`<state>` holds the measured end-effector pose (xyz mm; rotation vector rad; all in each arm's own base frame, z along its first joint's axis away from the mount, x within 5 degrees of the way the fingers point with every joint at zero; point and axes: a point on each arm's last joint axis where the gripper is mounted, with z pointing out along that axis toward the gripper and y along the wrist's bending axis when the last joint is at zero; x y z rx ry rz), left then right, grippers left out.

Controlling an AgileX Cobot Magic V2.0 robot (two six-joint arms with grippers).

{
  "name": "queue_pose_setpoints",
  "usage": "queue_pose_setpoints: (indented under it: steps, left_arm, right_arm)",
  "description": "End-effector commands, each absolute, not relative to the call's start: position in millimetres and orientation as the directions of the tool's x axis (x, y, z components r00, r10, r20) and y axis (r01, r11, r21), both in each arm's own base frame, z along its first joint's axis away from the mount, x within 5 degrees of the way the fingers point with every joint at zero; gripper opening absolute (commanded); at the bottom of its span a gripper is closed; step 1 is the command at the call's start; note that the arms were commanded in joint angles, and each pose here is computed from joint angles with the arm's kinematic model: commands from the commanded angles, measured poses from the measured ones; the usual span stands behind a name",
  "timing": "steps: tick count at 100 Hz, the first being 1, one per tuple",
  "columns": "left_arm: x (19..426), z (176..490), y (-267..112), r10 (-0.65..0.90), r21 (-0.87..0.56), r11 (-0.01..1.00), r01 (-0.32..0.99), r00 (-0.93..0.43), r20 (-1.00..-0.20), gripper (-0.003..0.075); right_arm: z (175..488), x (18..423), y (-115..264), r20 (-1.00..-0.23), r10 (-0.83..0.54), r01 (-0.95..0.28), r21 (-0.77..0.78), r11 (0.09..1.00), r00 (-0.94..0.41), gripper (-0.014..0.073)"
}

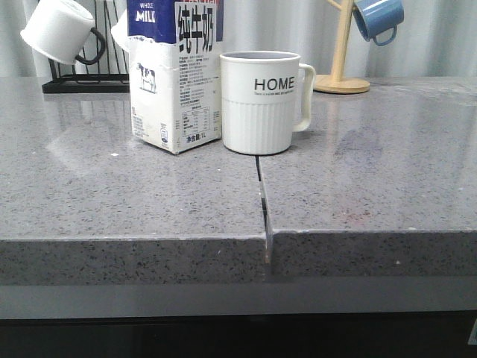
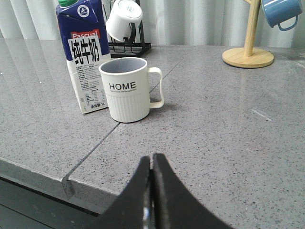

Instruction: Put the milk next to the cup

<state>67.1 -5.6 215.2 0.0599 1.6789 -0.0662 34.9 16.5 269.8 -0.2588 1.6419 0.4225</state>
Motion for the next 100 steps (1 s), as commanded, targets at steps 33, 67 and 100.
queue_pose_setpoints:
  steps: [33,67,100]
  left_arm:
    - [55.4,193.6,-2.1,-0.011,-0.010,0.999,0.033,0.005,-1.000,-0.0021]
    - [55.4,192.7,-2.2,-0.014,-0.015,0.999,0.034,-0.005,-1.000,-0.0021]
    - [55.4,192.7,-2.2,-0.014,-0.015,0.999,0.034,-0.005,-1.000,-0.0021]
  right_arm:
    - [283.8,34.4,16.0,-0.994,0.107,-0.415,0.113,0.903,-0.038,-0.0069]
    - [283.8,34.4,16.0,-0.994,0.107,-0.415,0.113,0.903,-0.038,-0.0069]
    - [283.8,34.4,16.0,-0.994,0.107,-0.415,0.113,0.903,-0.038,-0.0069]
